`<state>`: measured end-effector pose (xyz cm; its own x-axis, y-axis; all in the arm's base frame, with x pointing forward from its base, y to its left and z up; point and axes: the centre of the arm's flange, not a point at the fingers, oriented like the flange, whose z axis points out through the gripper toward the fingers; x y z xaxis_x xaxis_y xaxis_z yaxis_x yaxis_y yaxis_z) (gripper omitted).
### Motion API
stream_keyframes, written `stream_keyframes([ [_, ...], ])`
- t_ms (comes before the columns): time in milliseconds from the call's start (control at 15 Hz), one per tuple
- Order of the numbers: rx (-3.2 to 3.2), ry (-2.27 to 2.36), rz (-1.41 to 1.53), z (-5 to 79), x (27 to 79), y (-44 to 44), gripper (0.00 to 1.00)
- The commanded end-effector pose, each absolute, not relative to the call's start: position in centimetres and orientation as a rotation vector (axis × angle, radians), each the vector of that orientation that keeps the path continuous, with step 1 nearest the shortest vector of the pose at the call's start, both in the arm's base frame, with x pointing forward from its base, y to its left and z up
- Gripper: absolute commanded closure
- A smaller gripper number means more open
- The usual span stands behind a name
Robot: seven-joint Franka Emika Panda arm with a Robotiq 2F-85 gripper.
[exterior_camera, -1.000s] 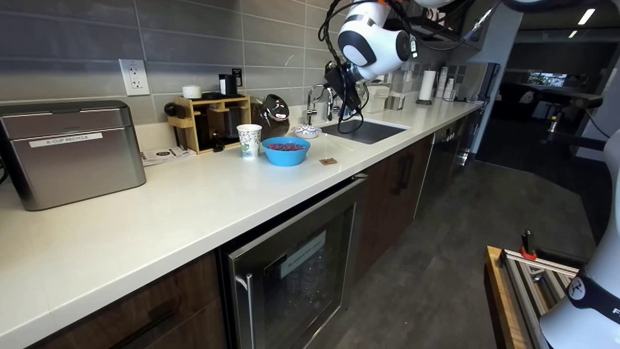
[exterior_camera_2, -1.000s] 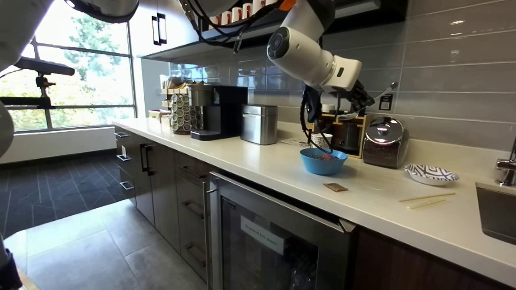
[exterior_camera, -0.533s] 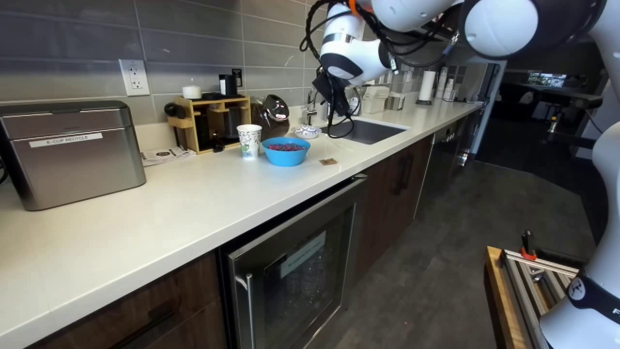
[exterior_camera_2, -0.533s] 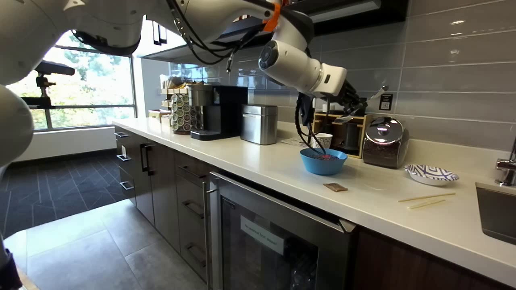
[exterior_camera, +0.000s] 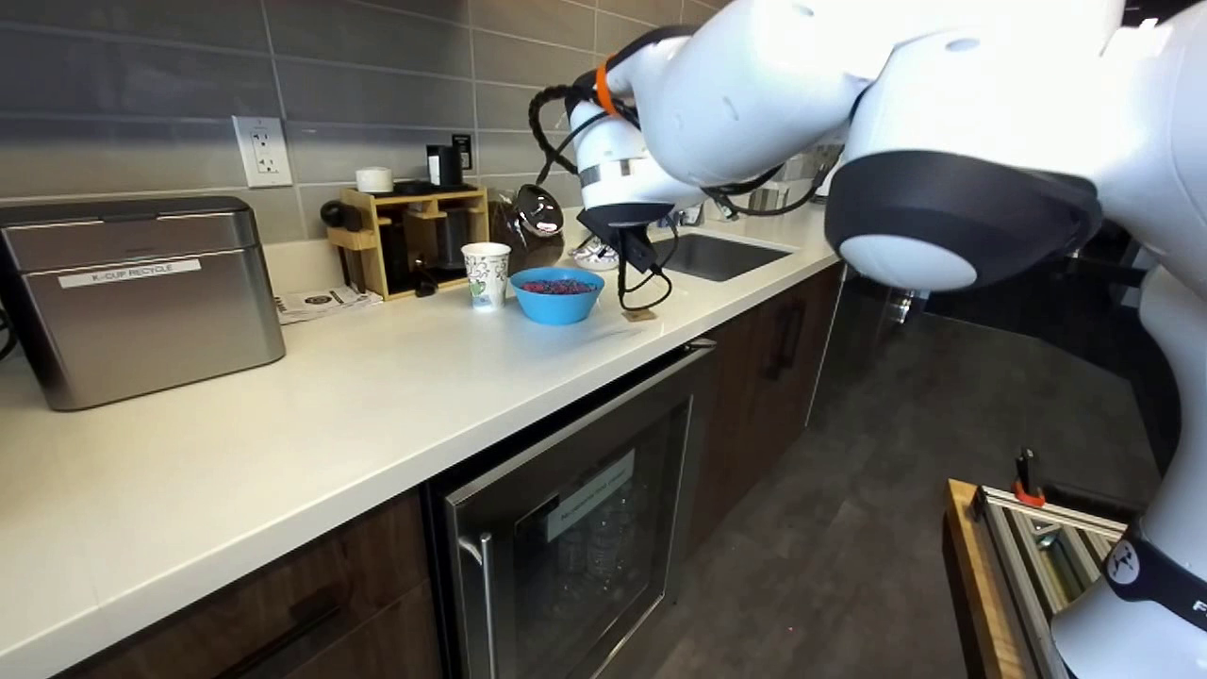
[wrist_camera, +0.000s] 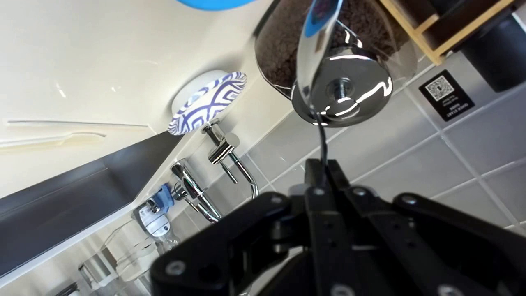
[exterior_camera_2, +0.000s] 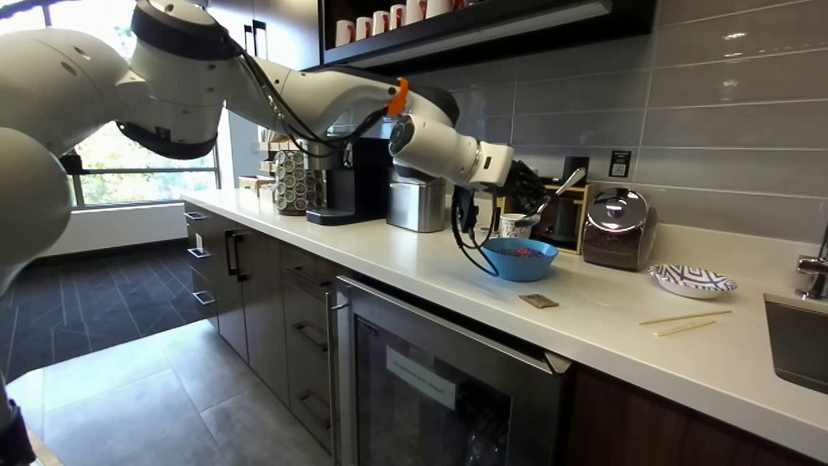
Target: Put some of the contents of the blue bowl into the paper cup using the silver spoon
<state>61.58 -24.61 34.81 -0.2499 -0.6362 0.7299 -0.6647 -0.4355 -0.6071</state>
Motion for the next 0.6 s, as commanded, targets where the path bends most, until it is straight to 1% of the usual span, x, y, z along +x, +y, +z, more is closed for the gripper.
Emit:
stream_keyframes([
  [0, 1.836, -1.617, 1.817, 30.3, 60.0, -23.9, 1.0],
  [533, 1.728, -1.57, 1.866, 28.5, 59.9, -24.1, 1.0],
])
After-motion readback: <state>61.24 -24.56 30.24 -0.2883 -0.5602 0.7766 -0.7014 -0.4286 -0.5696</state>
